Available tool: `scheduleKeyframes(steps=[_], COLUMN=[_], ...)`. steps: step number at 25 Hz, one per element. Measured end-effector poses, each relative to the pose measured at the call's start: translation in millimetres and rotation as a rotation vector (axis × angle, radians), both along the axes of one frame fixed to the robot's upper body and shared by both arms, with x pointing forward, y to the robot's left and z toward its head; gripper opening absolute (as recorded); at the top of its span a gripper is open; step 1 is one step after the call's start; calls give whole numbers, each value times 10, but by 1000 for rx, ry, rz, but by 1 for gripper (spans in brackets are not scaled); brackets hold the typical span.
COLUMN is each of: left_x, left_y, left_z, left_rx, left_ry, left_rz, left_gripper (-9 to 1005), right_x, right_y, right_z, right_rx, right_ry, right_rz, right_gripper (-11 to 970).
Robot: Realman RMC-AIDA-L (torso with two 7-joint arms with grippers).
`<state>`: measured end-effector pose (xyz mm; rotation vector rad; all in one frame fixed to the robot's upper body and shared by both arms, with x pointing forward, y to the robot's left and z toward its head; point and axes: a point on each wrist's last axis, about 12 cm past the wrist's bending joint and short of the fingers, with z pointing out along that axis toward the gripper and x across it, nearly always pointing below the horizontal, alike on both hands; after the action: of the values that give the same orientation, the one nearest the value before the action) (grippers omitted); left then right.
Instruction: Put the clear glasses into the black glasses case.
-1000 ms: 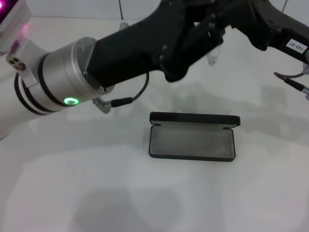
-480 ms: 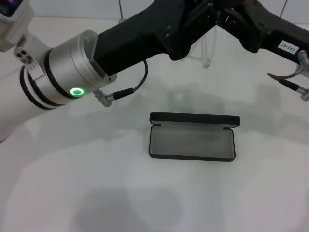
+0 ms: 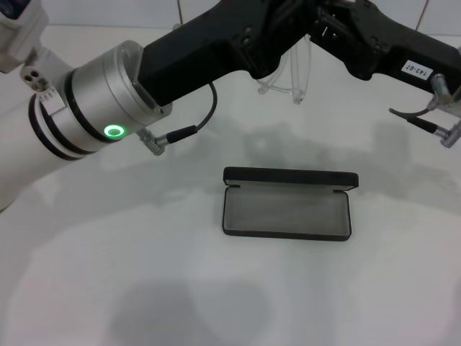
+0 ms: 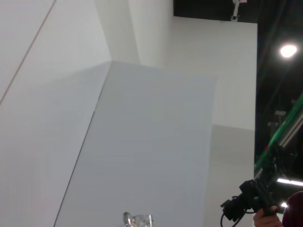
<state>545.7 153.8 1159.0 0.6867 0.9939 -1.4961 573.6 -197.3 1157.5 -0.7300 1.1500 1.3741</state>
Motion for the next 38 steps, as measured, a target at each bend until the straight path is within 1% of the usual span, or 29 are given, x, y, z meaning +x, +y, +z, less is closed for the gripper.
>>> scheduleKeyframes(steps=[11, 17, 21, 23, 24, 26, 27, 29, 30, 31, 34, 35, 37, 38], left_x=[4, -63, -142, -206, -232, -325, -365, -471, -516, -578, -688, -717, -748, -757], left_y=[29, 59, 192, 383, 472, 750, 847, 1110, 1204, 1324, 1524, 1569, 1618, 1635], left_z=[-25, 0, -14, -40, -49, -78, -88, -109, -120, -144, -207, -227, -251, -262], left_rx=[-2, -20, -34, -22, -16, 6, 13, 47, 65, 95, 168, 191, 221, 237], left_ry=[16, -11, -21, -32, -35, -42, -43, -43, -42, -32, 3, 16, 29, 37], left_rz=[9, -44, -69, -74, -74, -75, -76, -74, -74, -71, -67, -70, -74, -79], left_gripper=[80, 81, 82, 83, 83, 84, 85, 86, 86, 87, 88, 89, 90, 90], right_x=[7, -4, -16, -16, -29, -47, -74, -121, -159, -185, -317, -364, -449, -504], right_y=[-4, -70, -182, -221, -309, -344, -365, -382, -379, -372, -267, -215, -109, -19], right_z=[-3, -22, -32, -11, 81, 186, 286, 455, 557, 630, 945, 1032, 1181, 1259], right_rx=[-2, 7, 20, 13, -30, -98, -171, -298, -393, -455, -727, -799, -947, -1031], right_ry=[-2, 5, 0, -13, -42, -56, -60, -66, -59, -59, -62, -68, -67, -61], right_rz=[-9, -33, -77, -81, -48, 10, 60, 115, 142, 153, 167, 163, 141, 134], right_gripper=[81, 81, 81, 81, 82, 82, 82, 82, 82, 82, 82, 82, 82, 82])
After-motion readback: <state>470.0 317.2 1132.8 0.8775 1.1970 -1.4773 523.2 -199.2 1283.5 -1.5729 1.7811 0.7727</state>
